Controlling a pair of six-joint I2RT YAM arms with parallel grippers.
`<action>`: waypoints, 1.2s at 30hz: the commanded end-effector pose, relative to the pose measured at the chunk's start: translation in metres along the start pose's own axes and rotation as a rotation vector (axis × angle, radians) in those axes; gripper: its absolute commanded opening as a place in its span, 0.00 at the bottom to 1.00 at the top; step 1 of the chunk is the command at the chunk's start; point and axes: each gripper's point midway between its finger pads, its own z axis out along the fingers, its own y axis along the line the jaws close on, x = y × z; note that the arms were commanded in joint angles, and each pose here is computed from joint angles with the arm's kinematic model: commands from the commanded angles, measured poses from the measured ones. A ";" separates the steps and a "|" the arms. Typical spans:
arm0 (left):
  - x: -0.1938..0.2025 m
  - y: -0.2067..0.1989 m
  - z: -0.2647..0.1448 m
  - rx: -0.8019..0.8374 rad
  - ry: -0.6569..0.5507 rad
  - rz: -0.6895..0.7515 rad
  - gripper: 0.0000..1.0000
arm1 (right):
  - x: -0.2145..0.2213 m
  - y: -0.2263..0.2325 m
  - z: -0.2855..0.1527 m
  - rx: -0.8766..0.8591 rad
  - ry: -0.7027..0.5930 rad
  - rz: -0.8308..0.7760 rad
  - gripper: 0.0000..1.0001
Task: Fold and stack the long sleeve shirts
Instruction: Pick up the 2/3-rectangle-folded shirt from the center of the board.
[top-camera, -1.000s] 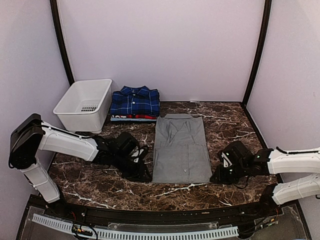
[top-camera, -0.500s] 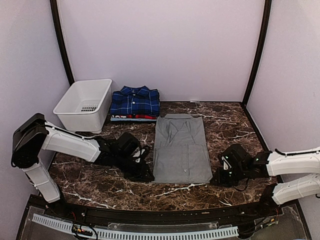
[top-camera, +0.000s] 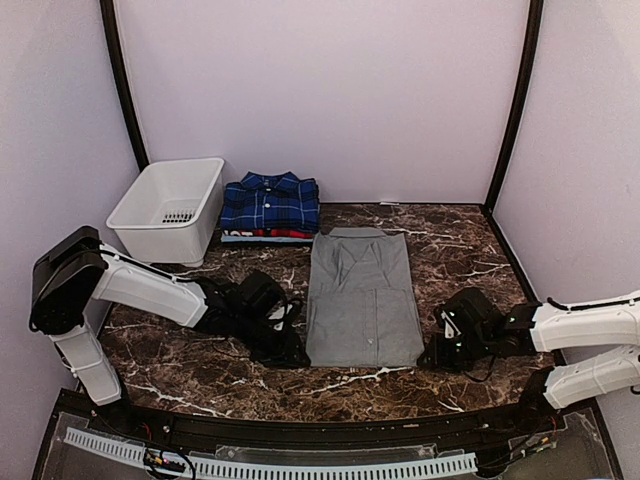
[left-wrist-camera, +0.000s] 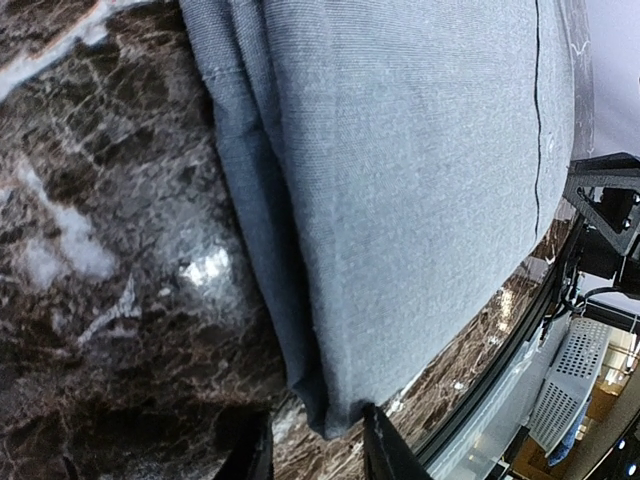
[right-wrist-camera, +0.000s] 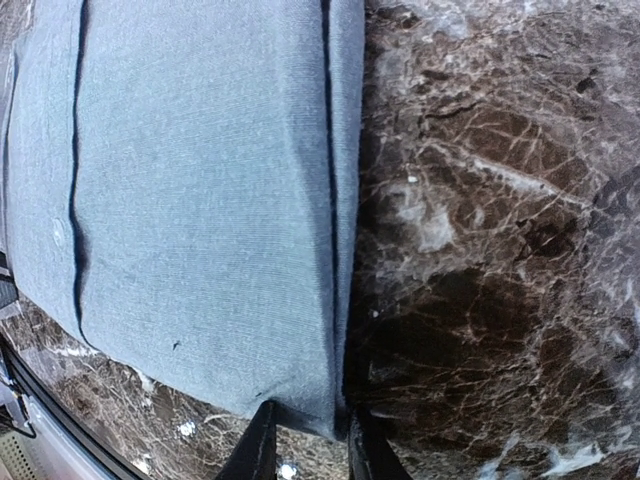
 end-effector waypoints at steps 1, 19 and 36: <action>-0.003 0.001 0.006 -0.016 -0.011 -0.014 0.29 | 0.005 -0.003 0.004 0.002 0.006 0.009 0.22; -0.001 -0.013 -0.022 -0.029 -0.021 0.041 0.00 | 0.011 0.020 -0.017 -0.064 -0.011 -0.022 0.00; 0.046 -0.060 -0.095 -0.024 -0.071 0.125 0.00 | 0.026 0.082 -0.106 -0.194 -0.061 -0.062 0.00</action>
